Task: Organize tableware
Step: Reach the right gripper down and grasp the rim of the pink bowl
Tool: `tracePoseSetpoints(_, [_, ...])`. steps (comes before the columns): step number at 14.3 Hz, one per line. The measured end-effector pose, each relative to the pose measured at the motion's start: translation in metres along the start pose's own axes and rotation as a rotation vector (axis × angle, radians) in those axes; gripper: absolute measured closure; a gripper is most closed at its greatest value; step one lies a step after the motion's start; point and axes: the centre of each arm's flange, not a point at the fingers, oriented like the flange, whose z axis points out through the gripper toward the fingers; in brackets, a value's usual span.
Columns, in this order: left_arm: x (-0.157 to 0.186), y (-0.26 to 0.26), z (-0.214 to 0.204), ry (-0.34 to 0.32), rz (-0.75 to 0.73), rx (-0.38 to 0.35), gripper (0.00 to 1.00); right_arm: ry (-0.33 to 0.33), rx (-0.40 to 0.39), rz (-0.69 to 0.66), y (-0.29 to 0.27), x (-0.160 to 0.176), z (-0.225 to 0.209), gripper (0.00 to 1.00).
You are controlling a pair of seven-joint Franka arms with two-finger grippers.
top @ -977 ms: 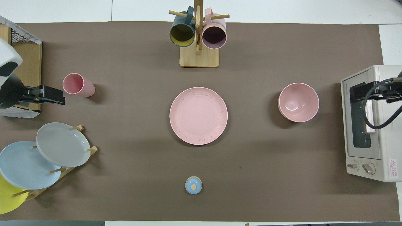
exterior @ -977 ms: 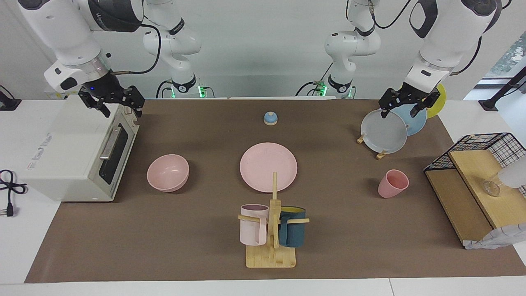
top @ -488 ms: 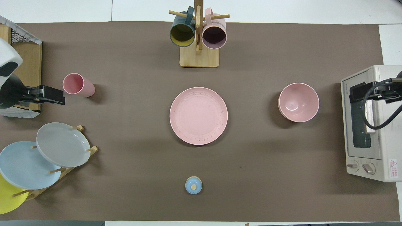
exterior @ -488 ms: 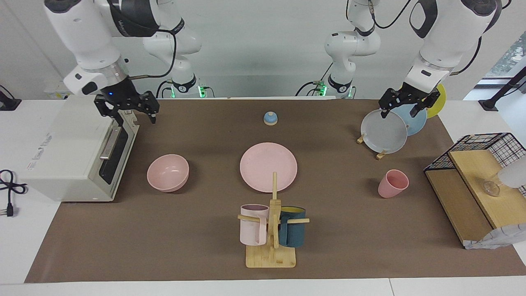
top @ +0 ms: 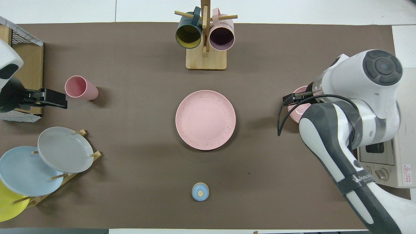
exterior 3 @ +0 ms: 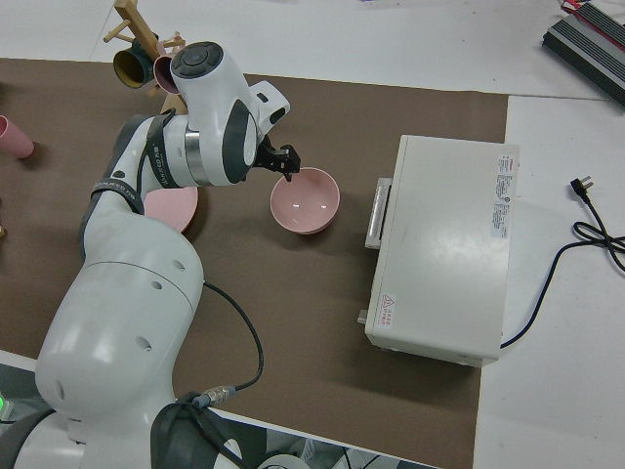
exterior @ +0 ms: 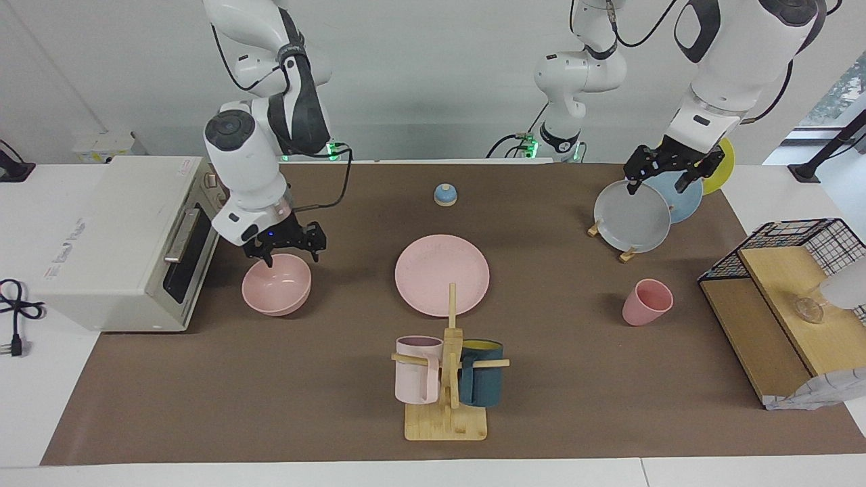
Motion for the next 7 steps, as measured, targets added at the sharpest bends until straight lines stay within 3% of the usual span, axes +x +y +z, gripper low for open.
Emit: tracePoseSetpoints(7, [0.0, 0.0, 0.0, 0.0, 0.0, 0.0, 0.0, 0.008, -0.002, -0.011, -0.007, -0.011, 0.051, 0.01])
